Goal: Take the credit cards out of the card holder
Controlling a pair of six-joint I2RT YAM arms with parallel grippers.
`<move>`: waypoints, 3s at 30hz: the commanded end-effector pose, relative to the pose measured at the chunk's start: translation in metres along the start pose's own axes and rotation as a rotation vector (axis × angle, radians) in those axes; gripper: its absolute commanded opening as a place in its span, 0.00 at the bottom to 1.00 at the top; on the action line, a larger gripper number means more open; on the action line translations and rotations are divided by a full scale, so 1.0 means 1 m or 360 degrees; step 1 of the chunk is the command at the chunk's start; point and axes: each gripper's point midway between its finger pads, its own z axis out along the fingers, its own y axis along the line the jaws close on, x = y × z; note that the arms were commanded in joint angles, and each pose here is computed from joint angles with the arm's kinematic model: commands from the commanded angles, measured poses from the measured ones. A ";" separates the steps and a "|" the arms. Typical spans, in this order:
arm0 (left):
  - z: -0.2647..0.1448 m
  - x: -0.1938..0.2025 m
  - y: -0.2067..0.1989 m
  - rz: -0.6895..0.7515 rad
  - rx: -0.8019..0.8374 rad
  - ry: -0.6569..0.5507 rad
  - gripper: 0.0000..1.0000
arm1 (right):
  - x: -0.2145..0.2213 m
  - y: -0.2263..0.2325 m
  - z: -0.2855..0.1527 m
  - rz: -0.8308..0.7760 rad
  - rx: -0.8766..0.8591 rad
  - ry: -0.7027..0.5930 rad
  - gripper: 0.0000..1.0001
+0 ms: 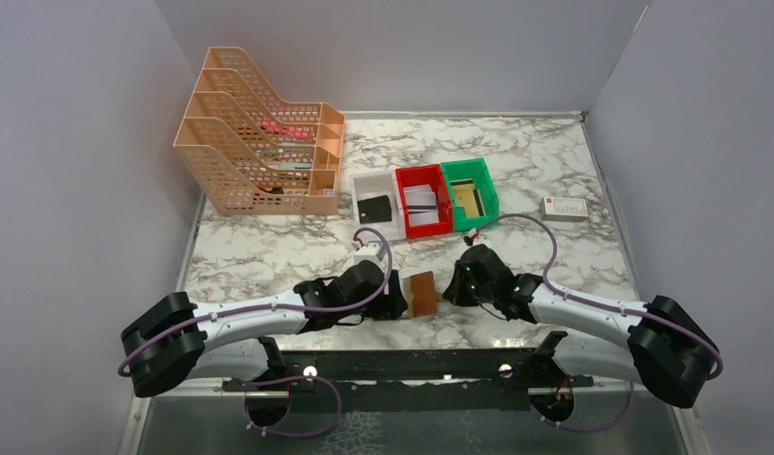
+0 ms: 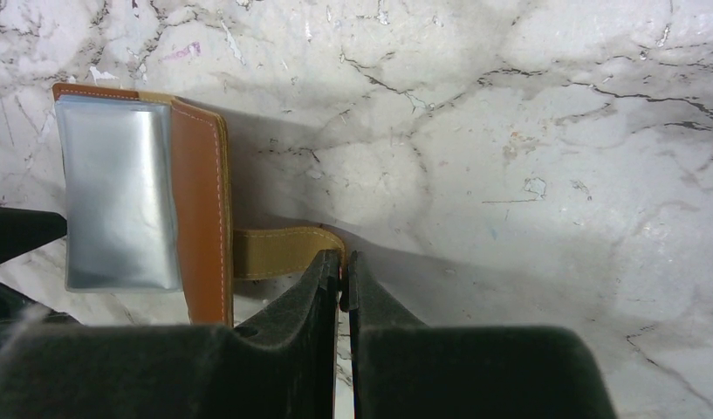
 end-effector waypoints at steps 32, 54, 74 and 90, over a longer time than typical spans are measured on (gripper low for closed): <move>0.047 -0.017 -0.097 0.0378 0.0450 0.0162 0.64 | -0.019 -0.003 -0.037 0.0198 0.0200 0.0004 0.49; 0.069 0.009 -0.061 0.0352 0.0283 0.0286 0.41 | -0.069 0.063 -0.039 0.0055 -0.0157 -0.0096 0.18; 0.058 -0.003 -0.040 0.0289 0.0090 0.0185 0.41 | 0.000 0.040 0.037 0.0148 -0.0179 0.0360 0.17; 0.021 -0.009 0.009 0.0031 -0.0290 0.0121 0.61 | 0.010 0.046 0.023 0.0110 -0.0344 0.0357 0.22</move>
